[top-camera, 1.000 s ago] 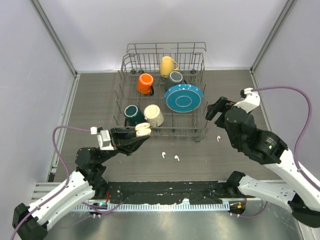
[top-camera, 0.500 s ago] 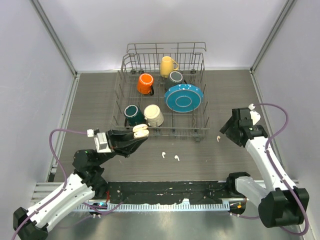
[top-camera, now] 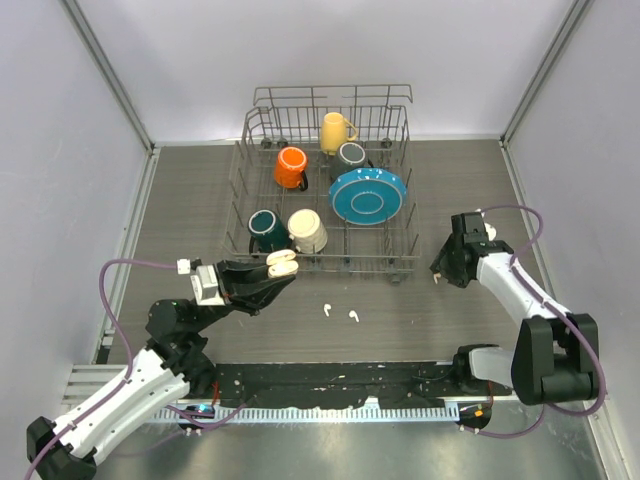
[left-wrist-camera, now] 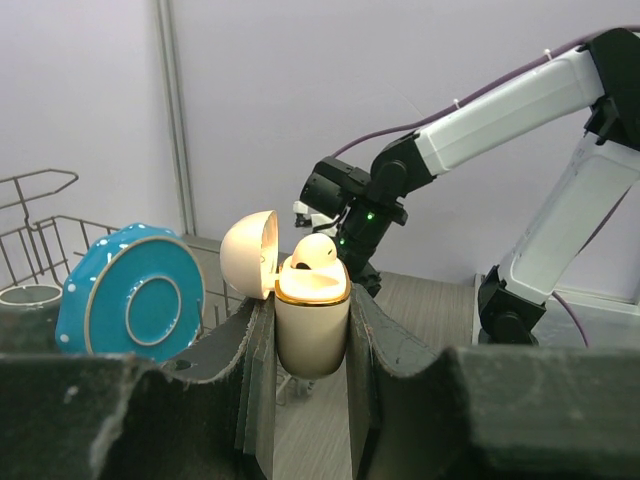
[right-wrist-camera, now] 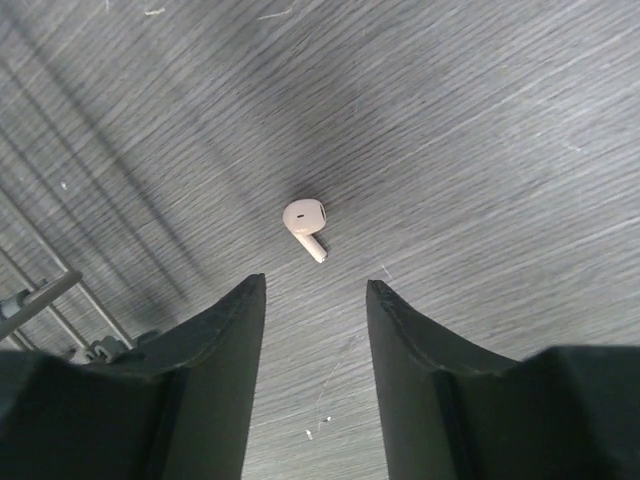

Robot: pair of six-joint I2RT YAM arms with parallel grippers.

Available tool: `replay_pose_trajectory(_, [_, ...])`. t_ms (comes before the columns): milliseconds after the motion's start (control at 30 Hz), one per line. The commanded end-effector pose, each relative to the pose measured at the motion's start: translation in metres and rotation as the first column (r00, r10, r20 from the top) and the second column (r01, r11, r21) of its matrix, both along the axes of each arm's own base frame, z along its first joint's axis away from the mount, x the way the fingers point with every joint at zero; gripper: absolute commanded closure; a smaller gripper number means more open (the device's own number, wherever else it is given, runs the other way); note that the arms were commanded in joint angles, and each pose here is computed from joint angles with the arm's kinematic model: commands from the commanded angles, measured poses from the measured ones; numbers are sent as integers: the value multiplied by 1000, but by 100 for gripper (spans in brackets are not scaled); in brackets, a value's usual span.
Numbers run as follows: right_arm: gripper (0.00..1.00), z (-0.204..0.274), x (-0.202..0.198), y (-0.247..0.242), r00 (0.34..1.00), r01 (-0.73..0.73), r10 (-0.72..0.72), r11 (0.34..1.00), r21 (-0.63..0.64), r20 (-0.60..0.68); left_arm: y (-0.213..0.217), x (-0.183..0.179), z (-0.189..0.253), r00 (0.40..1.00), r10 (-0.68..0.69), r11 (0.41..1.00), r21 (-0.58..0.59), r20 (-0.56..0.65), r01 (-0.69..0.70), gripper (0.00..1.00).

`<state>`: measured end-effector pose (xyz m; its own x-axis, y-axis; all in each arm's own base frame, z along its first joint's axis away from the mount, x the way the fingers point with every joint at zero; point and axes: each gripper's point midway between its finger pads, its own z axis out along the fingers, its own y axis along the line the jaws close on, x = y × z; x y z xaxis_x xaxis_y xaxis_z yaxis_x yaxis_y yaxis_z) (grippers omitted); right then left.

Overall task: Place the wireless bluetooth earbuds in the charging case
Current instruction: Pick up the earbud from the center of the board.

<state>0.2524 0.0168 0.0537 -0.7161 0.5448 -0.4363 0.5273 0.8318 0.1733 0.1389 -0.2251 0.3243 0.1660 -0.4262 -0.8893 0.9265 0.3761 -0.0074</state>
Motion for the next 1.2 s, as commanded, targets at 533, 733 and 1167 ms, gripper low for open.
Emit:
replay_pose_trajectory(533, [53, -3, 41, 1, 990, -137, 138, 990, -41, 15, 4, 1, 5, 999, 27, 1000, -16, 21, -26, 100])
replay_pose_trajectory(733, [53, -11, 40, -1, 991, -131, 132, 990, -50, 12, 5, 2, 4, 999, 32, 999, -7, 21, -31, 100])
replay_pose_trajectory(1167, [56, -23, 38, -2, 991, -134, 133, 990, -55, -20, 2, 3, 4, 1000, 24, 1000, 1, 15, -24, 100])
